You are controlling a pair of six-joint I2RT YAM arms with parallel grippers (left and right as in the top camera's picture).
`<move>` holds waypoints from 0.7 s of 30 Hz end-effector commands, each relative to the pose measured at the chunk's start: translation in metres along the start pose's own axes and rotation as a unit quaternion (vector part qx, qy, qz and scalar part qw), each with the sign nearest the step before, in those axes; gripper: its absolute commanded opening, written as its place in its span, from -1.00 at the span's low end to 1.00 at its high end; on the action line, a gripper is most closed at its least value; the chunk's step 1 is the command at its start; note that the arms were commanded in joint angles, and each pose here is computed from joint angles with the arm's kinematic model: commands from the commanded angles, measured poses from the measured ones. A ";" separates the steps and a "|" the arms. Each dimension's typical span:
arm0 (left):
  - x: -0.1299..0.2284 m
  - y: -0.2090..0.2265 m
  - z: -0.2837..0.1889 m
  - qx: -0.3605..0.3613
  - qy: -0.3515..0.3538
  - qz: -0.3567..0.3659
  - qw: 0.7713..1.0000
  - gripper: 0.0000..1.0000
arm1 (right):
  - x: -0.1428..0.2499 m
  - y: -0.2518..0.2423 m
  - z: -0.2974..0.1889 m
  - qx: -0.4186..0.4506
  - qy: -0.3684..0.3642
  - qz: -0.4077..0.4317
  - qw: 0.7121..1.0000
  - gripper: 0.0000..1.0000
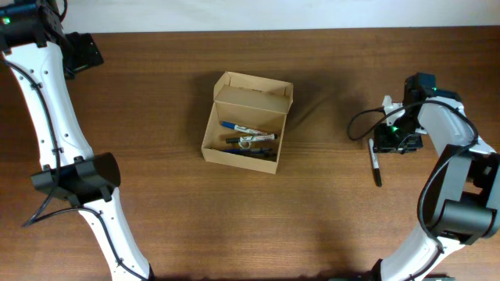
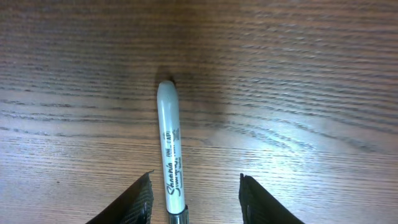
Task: Pack container
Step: 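Move the right gripper to the black Sharpie marker and grasp it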
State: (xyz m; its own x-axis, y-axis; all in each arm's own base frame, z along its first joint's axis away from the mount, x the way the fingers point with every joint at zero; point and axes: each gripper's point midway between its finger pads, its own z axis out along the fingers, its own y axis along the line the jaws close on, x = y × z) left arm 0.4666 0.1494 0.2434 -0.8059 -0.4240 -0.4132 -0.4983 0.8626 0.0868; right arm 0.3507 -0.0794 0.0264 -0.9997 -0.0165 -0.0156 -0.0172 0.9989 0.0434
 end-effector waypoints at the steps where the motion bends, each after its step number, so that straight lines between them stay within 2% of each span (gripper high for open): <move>1: -0.002 0.005 -0.013 -0.001 -0.013 0.002 1.000 1.00 | 0.002 0.007 0.009 0.019 0.012 -0.014 1.000 -0.10; 7: -0.002 0.005 -0.013 -0.001 -0.013 0.002 1.000 1.00 | 0.000 0.007 0.018 0.065 0.011 -0.036 0.997 -0.07; 12: -0.002 0.005 -0.013 -0.001 -0.013 0.002 1.000 1.00 | -0.005 0.004 0.019 0.077 -0.002 -0.012 0.997 -0.03; 19: -0.002 0.005 -0.013 -0.001 -0.013 0.002 1.000 1.00 | 0.006 0.006 0.029 0.073 0.022 -0.014 0.997 -0.10; 21: -0.002 0.005 -0.013 -0.001 -0.013 0.002 1.000 1.00 | 0.010 0.008 0.033 0.072 0.026 -0.017 0.997 -0.20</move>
State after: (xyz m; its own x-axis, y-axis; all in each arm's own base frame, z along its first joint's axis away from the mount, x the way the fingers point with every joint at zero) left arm 0.4666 0.1494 0.2434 -0.8059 -0.4240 -0.4132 -0.4983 0.8626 0.0868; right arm 0.3530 -0.0720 0.0074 -0.9987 -0.0503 -0.0128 -0.0489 0.9946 -0.0917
